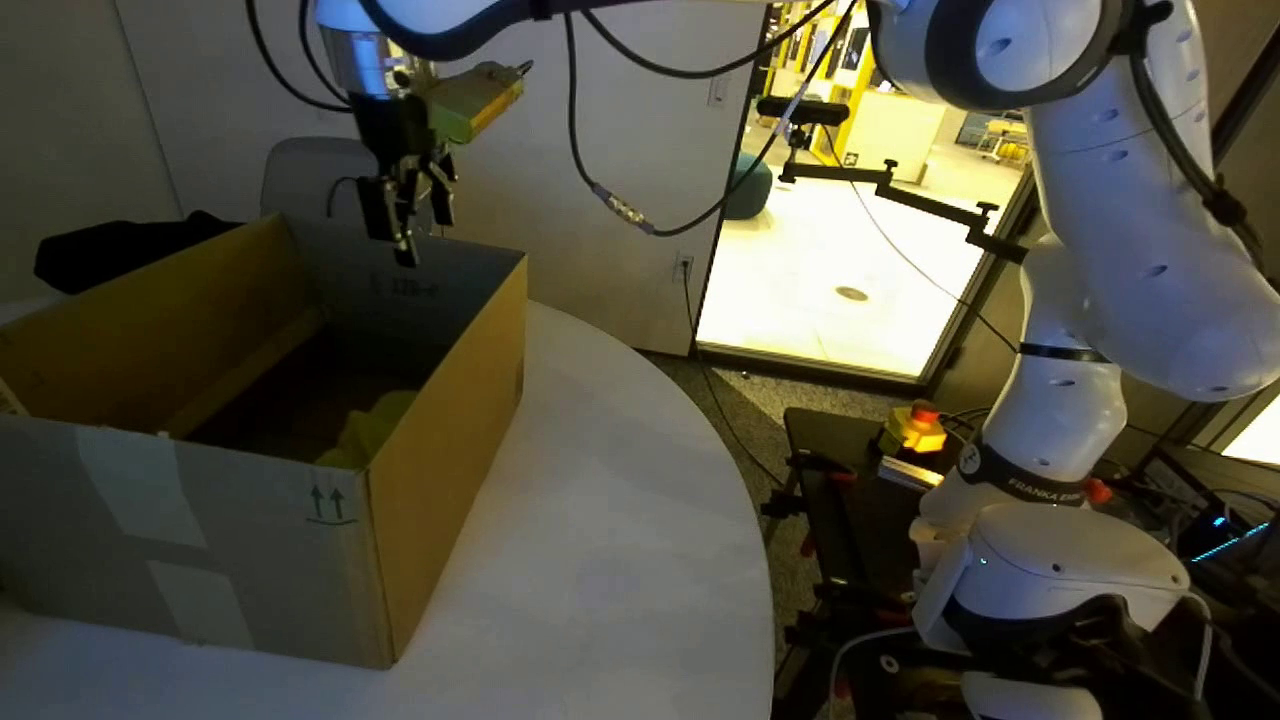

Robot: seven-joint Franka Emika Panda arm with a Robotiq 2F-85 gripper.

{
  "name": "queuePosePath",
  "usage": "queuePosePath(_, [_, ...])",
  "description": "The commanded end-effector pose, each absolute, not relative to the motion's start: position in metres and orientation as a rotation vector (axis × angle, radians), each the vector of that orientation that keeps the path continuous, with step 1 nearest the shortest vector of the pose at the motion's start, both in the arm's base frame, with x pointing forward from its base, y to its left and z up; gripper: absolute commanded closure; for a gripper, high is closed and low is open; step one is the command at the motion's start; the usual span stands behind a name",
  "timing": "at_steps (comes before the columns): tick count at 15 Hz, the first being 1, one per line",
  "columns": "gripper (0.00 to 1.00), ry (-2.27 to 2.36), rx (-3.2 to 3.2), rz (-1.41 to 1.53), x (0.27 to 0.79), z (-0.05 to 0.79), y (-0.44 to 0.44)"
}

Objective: Put the black marker on the yellow cloth, wrap the yellow cloth around the marker and put them in the box

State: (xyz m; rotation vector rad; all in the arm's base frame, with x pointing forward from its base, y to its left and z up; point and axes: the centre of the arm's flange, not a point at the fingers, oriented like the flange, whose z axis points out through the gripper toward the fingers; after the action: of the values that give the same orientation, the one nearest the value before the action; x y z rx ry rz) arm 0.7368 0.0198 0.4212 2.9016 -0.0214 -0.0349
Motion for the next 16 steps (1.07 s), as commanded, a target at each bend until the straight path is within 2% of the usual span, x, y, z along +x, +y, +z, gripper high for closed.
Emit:
queuePosePath(1, [0.00, 0.143, 2.928, -0.166, 0.658, 0.449, -0.013])
queuePosePath(9, [0.00, 0.189, 2.977, -0.304, 0.551, 0.479, -0.035])
queuePosePath(16, [0.00, 0.134, 3.026, -0.372, 0.444, 0.468, -0.047])
